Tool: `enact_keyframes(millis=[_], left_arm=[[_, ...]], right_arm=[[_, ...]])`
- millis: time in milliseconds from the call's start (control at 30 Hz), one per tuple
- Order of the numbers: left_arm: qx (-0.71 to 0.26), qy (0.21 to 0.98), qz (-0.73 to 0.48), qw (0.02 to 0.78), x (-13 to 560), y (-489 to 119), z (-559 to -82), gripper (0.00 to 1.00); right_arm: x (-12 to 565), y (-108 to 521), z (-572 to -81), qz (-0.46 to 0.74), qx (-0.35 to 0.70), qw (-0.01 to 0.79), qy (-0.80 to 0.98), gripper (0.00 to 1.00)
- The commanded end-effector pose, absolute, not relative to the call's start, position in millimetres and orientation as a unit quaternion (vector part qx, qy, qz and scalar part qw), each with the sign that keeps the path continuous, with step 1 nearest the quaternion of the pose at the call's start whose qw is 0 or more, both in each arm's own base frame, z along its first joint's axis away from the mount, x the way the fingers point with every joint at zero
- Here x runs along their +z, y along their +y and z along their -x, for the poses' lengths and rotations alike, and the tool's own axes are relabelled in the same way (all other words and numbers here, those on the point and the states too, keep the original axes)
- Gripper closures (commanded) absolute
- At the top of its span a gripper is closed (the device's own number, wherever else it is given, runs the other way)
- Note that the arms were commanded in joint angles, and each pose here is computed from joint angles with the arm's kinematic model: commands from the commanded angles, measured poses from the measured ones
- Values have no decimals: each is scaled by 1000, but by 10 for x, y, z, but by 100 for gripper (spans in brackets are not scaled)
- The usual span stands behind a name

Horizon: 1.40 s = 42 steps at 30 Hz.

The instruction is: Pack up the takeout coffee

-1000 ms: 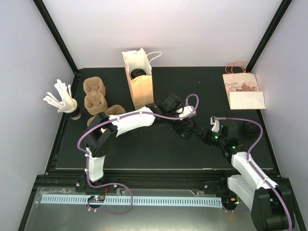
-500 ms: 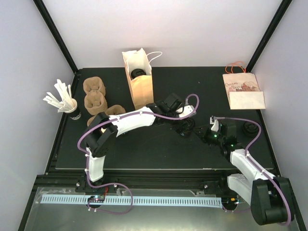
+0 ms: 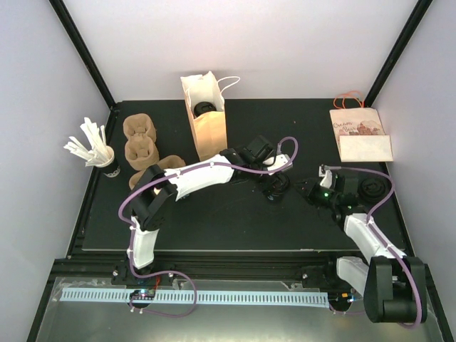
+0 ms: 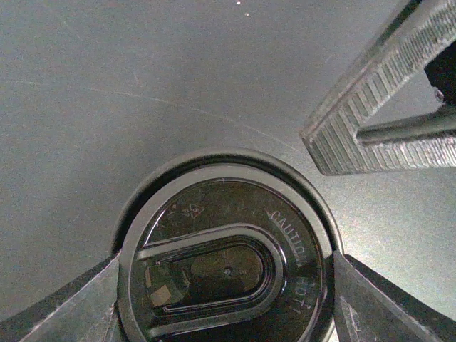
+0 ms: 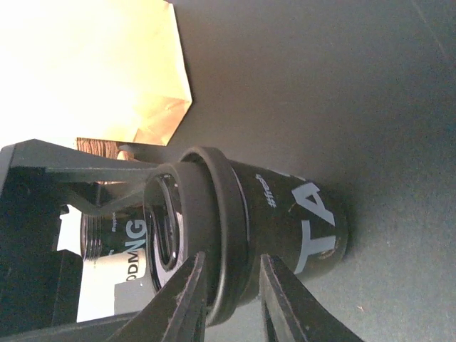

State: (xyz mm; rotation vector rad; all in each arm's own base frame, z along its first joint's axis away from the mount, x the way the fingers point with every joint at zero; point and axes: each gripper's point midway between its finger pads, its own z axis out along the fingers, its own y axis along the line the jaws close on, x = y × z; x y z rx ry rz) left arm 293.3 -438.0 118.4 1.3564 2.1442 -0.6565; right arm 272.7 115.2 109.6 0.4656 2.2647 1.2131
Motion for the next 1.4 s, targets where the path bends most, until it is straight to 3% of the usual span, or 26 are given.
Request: enact_keyframes(millis=[0,367,667,1367], left_arm=[[-209,815,-505,196,797,-4218,-2807,28],[-199,816,-507,195,759,-4213,-2804,28],[-193,816,-509,194,697,-4218,-2790,28],[-199,820,-508,172,524,-4201,-2690,28]], right_arm=[[1196,1187,-2802,-134,456,265,839,77],[994,1268,-2810,-127,474,225,842,78],[736,1270,-2736,-138,471,202,847,85],[231,1225,-2413,-193,464,139,853,85]])
